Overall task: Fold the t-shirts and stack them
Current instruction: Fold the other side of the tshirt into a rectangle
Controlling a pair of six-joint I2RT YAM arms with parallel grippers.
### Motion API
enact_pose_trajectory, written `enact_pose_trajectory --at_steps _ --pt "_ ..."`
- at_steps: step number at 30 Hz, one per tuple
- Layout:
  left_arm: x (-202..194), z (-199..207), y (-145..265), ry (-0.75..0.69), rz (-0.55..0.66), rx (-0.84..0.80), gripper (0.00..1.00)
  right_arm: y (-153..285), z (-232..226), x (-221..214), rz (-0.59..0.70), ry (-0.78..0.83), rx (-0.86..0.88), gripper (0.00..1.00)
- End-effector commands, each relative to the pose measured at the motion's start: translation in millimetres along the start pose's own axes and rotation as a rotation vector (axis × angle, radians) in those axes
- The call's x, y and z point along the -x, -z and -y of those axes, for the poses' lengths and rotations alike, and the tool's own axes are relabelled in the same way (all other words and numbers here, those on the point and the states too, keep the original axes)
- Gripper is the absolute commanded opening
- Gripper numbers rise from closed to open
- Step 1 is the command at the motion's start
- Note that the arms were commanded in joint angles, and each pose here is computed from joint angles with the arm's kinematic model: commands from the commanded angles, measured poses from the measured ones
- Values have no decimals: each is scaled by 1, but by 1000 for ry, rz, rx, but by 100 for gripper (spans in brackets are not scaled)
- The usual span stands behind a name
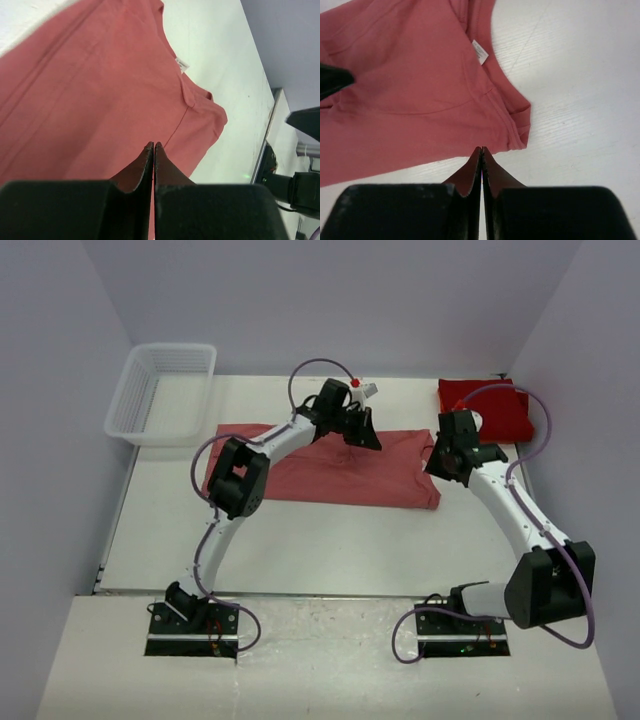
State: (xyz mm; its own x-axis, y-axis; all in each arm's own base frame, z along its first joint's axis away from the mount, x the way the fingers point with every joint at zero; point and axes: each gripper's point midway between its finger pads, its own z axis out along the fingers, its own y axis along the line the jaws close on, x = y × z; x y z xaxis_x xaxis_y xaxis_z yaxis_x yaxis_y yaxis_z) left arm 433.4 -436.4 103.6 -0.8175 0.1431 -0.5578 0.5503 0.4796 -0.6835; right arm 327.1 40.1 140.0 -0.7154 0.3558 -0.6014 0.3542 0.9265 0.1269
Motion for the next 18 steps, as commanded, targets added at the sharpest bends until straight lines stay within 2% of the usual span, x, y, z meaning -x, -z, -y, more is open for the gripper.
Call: enact_pose_trajectory --at_steps 1,7,14,18 --pt "-24 33 -34 -32 -80 -184 0 18 -12 4 12 23 66 0" --pt "-51 35 -67 -22 -134 -239 0 26 -14 -5 8 45 76 0" --pt "-71 -19 -93 28 -157 -83 0 53 -34 -22 19 68 169 0" --pt "-48 -55 -89 51 -93 -38 0 68 -54 -37 9 80 240 0"
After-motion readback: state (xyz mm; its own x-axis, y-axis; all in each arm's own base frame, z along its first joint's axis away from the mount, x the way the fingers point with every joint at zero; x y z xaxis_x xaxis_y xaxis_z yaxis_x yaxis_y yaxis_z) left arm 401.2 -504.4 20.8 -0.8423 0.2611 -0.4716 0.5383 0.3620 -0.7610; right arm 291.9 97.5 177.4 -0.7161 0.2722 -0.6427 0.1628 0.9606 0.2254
